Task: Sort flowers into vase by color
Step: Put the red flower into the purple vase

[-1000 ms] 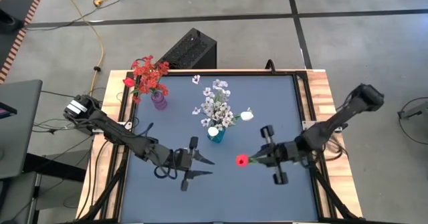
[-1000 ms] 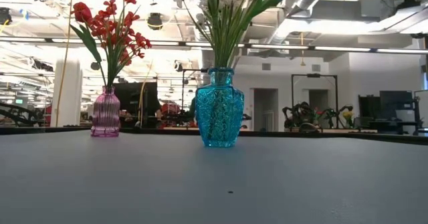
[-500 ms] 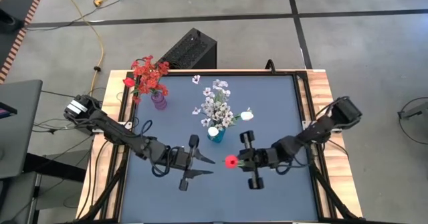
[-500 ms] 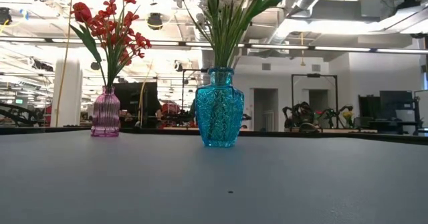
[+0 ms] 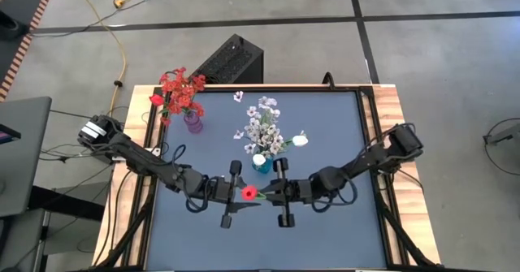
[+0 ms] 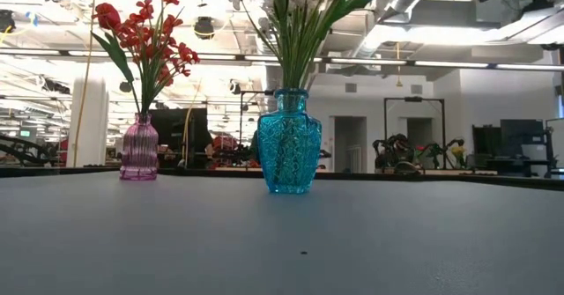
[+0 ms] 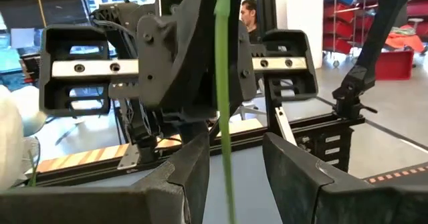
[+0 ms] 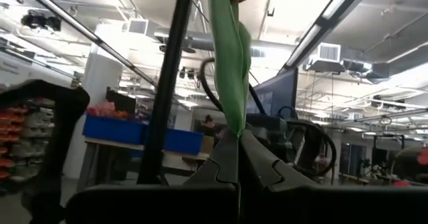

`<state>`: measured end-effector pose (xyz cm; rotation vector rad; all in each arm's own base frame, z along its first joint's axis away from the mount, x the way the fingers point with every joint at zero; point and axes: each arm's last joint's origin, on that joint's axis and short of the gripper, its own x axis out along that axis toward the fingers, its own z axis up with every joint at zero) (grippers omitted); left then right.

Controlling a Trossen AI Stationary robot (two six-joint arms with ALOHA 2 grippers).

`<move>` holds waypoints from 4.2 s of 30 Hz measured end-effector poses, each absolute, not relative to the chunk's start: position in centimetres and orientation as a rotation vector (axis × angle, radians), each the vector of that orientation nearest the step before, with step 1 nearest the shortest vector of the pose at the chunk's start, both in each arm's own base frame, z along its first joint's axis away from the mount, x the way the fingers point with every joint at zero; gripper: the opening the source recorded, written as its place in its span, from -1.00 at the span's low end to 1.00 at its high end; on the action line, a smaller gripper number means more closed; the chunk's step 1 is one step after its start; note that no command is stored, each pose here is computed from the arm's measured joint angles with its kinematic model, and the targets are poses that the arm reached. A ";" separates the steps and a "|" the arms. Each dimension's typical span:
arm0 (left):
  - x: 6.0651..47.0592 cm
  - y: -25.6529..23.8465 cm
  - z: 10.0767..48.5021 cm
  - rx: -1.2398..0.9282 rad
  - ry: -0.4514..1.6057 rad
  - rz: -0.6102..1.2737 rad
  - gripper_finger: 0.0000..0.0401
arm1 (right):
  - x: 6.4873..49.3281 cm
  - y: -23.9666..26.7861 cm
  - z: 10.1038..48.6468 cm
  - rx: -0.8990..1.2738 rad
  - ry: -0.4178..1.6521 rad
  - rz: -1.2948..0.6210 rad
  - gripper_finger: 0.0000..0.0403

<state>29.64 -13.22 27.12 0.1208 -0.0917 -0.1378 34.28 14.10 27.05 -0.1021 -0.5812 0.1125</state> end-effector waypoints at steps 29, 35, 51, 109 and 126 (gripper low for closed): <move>29.5 -13.1 26.9 0.158 -0.049 -0.025 -1.00 | 35.1 13.1 26.7 -0.103 -0.440 0.112 -0.55; 28.0 -13.1 28.2 0.141 -0.025 -0.028 -1.00 | 33.5 12.4 29.0 -0.157 -0.240 0.116 -0.14; 20.3 -11.6 30.1 0.294 0.213 0.573 -1.00 | 30.2 12.5 27.8 -0.190 0.259 0.194 0.19; 19.5 2.7 26.6 0.476 0.615 1.052 -1.00 | 31.6 11.5 25.2 -0.247 0.374 0.161 0.15; 19.3 3.6 26.5 0.418 0.610 1.087 -1.00 | 31.4 11.5 24.9 -0.259 0.408 0.163 0.15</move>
